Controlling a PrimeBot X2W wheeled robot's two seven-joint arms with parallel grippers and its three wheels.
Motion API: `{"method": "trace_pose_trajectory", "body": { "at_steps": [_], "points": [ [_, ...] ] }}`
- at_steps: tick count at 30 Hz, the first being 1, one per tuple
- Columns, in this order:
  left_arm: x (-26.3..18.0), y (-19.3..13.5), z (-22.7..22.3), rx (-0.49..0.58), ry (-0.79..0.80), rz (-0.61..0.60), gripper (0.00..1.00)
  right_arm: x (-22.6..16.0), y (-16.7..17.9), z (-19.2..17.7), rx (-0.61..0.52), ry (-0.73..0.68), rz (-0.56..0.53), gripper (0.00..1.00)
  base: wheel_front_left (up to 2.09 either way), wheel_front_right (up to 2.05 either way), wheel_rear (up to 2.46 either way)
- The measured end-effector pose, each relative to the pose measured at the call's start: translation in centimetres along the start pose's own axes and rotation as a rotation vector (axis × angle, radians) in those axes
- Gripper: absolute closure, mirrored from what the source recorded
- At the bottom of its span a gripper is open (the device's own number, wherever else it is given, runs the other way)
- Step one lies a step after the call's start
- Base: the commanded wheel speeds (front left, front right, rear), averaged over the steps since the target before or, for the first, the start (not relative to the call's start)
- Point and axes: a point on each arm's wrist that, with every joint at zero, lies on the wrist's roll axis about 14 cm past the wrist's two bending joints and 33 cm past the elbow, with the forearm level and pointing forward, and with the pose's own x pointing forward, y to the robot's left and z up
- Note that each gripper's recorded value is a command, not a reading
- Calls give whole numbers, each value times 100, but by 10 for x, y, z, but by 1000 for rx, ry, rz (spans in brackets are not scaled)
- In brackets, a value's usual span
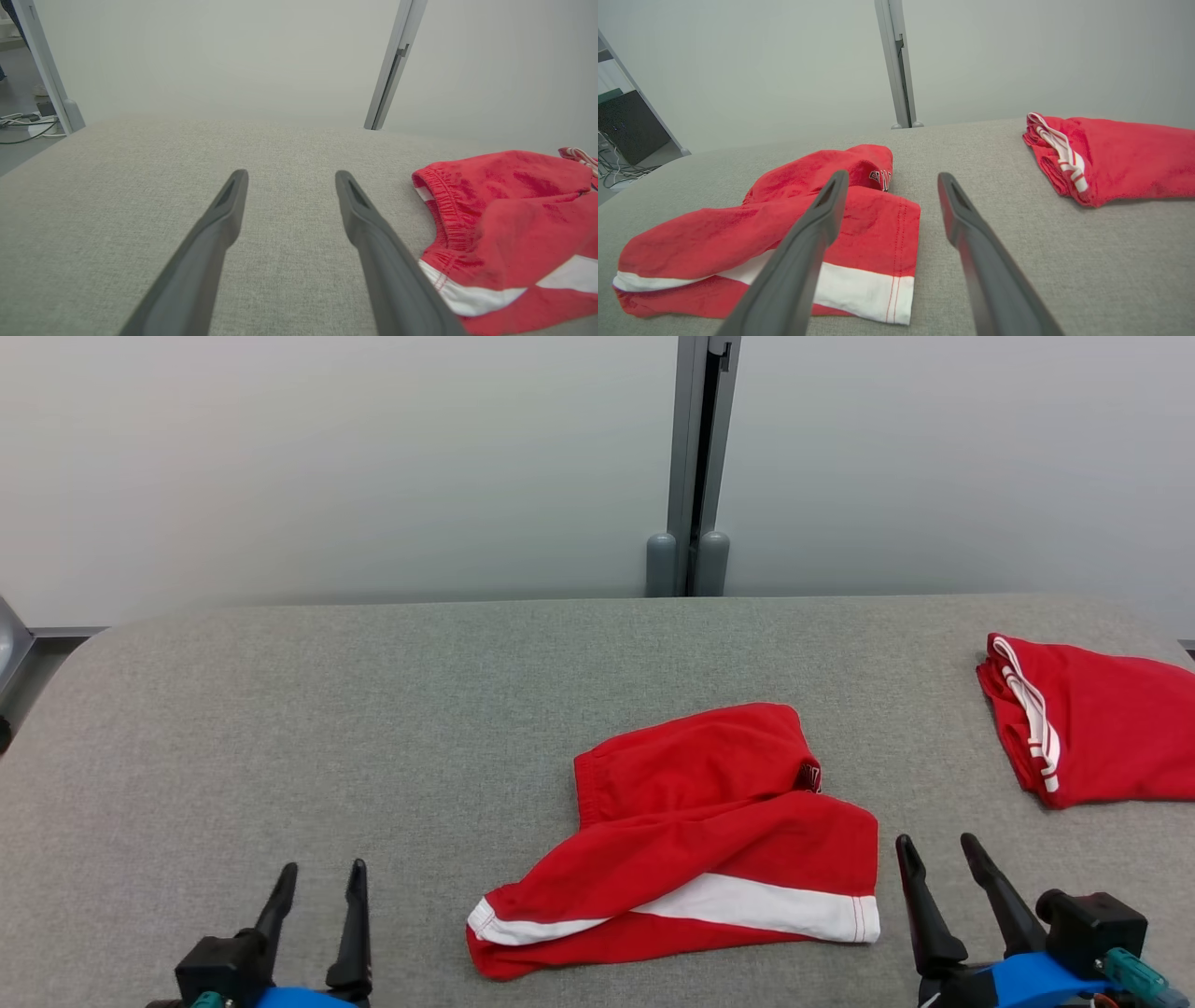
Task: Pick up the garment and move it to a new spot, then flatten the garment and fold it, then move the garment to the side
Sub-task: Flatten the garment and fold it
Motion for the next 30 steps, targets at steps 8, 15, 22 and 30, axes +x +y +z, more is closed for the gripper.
{"method": "trace_pose_trajectory", "body": {
  "at_steps": [8,15,22,30],
  "points": [
    [-3,-40,-23,-8,99,-168,0,-7,-5,-33,26,173,-18,0,0,0,0],
    [-13,-67,-59,10,269,-279,0,-22,-9,-72,63,355,-39,0,0,0,0],
    [-13,-80,-70,49,321,-346,0,-17,-6,-85,63,424,-28,0,0,0,0],
    [-3,-79,-75,86,334,-356,0,-2,0,-99,58,505,-6,0,0,0,0]
  ]
}}
